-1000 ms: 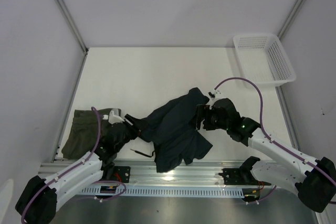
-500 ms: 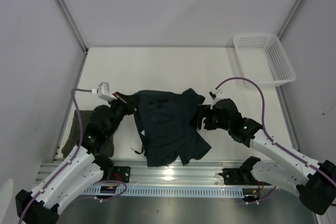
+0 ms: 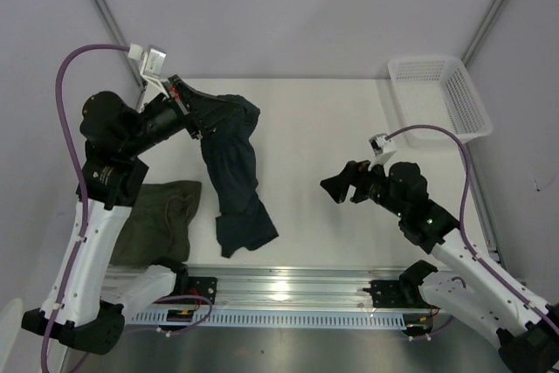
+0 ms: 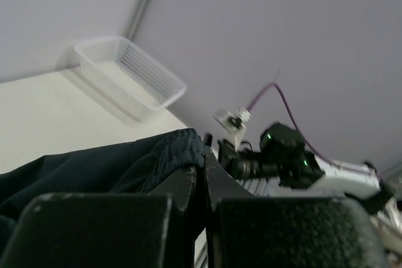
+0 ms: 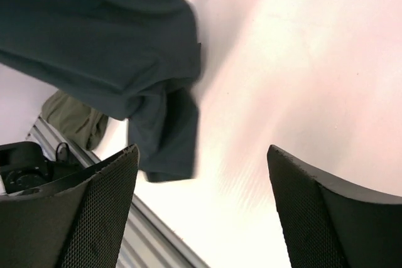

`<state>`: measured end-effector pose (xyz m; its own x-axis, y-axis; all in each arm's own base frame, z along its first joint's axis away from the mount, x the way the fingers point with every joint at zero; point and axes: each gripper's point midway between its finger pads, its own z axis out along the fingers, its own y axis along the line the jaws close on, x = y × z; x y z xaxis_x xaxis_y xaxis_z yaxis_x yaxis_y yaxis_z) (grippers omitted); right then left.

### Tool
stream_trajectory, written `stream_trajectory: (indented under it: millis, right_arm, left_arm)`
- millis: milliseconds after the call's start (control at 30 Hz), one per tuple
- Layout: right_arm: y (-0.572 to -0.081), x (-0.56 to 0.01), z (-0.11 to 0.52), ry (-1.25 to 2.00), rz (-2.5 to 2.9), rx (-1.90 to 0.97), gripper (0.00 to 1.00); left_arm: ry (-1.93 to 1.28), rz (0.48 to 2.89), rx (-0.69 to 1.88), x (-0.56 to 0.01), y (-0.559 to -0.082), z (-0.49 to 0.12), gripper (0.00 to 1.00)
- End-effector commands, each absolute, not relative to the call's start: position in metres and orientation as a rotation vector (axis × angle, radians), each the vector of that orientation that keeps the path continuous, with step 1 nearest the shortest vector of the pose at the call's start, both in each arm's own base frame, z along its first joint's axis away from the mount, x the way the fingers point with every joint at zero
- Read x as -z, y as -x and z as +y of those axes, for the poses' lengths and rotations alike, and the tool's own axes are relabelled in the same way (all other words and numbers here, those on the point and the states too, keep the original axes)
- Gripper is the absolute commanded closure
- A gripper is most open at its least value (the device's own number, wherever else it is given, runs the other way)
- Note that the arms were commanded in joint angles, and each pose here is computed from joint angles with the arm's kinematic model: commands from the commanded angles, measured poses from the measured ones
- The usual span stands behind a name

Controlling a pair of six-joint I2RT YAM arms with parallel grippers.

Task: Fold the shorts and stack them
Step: Flatten the shorts out

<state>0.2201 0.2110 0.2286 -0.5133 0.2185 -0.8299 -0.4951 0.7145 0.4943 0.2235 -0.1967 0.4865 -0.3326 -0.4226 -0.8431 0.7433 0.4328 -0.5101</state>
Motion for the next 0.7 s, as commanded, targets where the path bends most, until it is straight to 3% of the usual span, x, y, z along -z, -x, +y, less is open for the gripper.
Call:
stream_trajectory:
  millis: [0,433,667]
  right_arm:
    - [-0.233,-0.234,0.229,0.323,1.885,-0.947,0.16]
    - [-0.228,-0.259,0.262,0.586,1.575,-1.083,0.14]
    - [-0.207,-0.273,0.264,0.717,1.478,-1.109,0.15]
  left_arm:
    - [-0.565,1.534,1.282,-0.485,-0.190,-0.208,0.99]
    - [-0.923,1.395,1.430,-0.523,-0.134,-0.213,1.00]
    - [-0.912,1.422,1.437,-0.524,-0.140,-0.212,1.00]
